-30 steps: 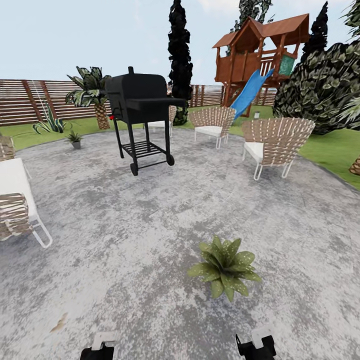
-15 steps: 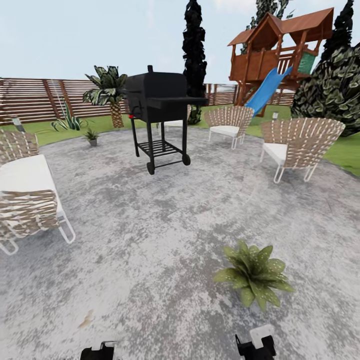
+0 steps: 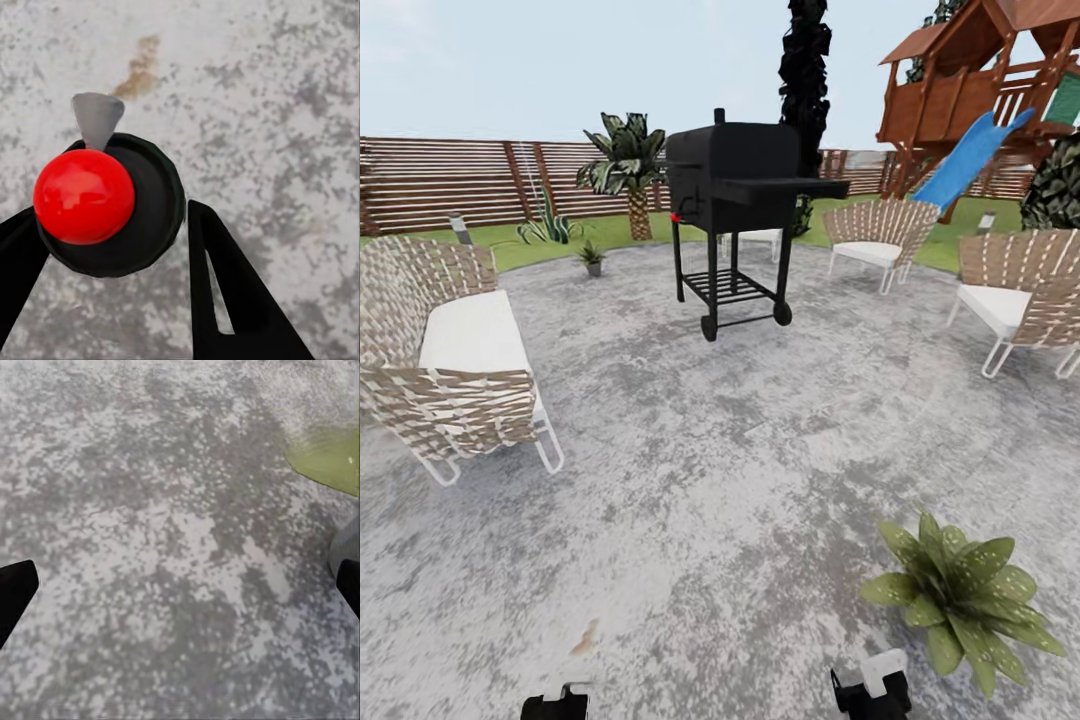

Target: Pick up the pesticide atomizer in the garden and spray insectifuge to fully cover both potted plants in the garden.

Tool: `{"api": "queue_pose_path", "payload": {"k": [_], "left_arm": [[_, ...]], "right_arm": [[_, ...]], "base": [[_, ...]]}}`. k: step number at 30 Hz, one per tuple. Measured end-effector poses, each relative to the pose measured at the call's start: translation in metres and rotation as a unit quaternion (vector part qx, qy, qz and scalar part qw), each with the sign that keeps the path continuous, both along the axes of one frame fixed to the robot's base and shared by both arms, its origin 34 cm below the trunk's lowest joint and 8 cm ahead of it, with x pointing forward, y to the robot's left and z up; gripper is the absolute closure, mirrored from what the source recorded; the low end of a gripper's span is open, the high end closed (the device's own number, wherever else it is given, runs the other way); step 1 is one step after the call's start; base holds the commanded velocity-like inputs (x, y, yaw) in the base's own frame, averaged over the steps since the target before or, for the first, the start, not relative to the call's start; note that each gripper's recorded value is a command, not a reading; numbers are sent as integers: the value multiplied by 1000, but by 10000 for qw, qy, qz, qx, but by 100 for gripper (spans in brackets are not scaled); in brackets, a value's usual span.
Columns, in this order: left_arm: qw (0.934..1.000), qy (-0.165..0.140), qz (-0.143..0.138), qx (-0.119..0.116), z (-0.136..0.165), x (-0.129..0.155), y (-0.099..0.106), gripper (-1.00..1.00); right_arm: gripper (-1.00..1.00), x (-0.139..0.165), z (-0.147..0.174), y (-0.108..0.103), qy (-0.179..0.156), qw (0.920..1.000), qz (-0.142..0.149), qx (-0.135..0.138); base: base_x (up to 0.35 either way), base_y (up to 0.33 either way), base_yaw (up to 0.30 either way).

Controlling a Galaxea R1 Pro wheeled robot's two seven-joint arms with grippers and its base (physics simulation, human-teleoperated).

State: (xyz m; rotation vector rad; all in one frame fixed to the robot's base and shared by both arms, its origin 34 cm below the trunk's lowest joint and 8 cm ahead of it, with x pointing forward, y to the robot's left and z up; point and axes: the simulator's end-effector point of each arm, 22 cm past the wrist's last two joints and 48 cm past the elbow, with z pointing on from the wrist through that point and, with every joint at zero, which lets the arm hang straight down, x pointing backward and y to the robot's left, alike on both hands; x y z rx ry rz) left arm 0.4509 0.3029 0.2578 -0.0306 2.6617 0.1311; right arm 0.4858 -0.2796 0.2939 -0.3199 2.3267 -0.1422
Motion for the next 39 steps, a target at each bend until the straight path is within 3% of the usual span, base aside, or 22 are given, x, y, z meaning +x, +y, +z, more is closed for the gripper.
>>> {"api": "queue_pose_path", "payload": {"k": [14, 39], "left_arm": [[10000, 45, 12, -5, -3, -3, 0, 100], [10000, 29, 28, -8, -2, -2, -1, 100]], "right_arm": [[-100, -3, -4, 1, 50, 10000, 5, 4], [-100, -1, -2, -1, 23, 10000, 10, -13]], "base": [[329, 5, 225], [333, 0, 6]]}}
